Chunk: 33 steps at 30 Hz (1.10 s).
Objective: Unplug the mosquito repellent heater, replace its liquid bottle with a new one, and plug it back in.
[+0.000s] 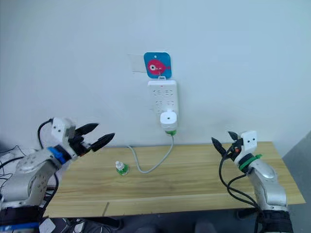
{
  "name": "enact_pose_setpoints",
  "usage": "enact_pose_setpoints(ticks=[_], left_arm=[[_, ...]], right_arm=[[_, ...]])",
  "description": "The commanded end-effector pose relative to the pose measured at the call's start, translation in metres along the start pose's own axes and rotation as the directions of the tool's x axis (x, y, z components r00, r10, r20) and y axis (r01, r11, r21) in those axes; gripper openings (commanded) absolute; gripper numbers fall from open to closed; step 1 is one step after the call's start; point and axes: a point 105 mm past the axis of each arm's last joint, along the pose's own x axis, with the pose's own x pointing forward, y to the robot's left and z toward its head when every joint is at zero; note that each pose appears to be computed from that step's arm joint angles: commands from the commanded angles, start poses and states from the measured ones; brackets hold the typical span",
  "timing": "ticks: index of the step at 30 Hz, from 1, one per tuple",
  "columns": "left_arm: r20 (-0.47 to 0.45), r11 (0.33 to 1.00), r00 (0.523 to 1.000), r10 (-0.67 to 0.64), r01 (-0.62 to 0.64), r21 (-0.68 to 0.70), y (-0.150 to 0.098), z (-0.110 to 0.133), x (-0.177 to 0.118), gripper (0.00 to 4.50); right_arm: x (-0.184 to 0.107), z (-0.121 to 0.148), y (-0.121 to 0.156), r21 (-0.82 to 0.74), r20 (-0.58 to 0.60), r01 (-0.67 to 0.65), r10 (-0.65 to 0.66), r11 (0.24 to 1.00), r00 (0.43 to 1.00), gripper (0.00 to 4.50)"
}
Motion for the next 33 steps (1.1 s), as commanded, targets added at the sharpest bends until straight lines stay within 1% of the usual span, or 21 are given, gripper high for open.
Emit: enact_pose_setpoints(ticks=[1, 4, 9, 13, 17, 22, 28, 33], left_arm=[[0.048, 0.992, 0.991, -0.129, 0.128, 0.017, -0.013, 0.026, 0.021, 3.88], [0.043, 0.985, 0.984, -0.172, 0.171, 0.031, -0.014, 0.03, 0.036, 3.02], [0.045, 0.966, 0.966, -0.256, 0.254, 0.046, -0.016, 0.032, 0.068, 3.02], [0.054, 0.954, 0.953, -0.297, 0.294, 0.055, -0.015, 0.034, 0.09, 3.02], [0.057, 0.948, 0.948, -0.313, 0.309, 0.077, -0.015, 0.035, 0.108, 3.02], [0.071, 0.942, 0.941, -0.33, 0.324, 0.089, -0.018, 0.038, 0.123, 3.02], [0.091, 0.926, 0.923, -0.375, 0.367, 0.087, -0.031, 0.043, 0.141, 3.02], [0.1, 0.903, 0.897, -0.43, 0.424, 0.074, -0.044, 0.045, 0.149, 3.02]], right_arm=[[0.004, 0.032, 0.028, 0.014, 0.073, -0.09, 0.089, 0.996, 0.993, 4.5], [0.006, 0.044, 0.047, 0.036, 0.089, -0.147, 0.144, 0.988, 0.986, 4.5], [0.011, 0.062, 0.078, 0.046, 0.104, -0.25, 0.244, 0.967, 0.964, 4.5], [0.011, 0.068, 0.092, 0.038, 0.1, -0.278, 0.274, 0.96, 0.957, 4.5], [0.012, 0.071, 0.095, 0.037, 0.101, -0.272, 0.267, 0.962, 0.958, 4.5], [0.009, 0.067, 0.091, 0.034, 0.09, -0.258, 0.254, 0.966, 0.963, 4.5], [0.007, 0.062, 0.089, 0.035, 0.081, -0.254, 0.251, 0.967, 0.965, 4.5], [0.008, 0.059, 0.091, 0.036, 0.07, -0.264, 0.262, 0.964, 0.963, 4.5]])
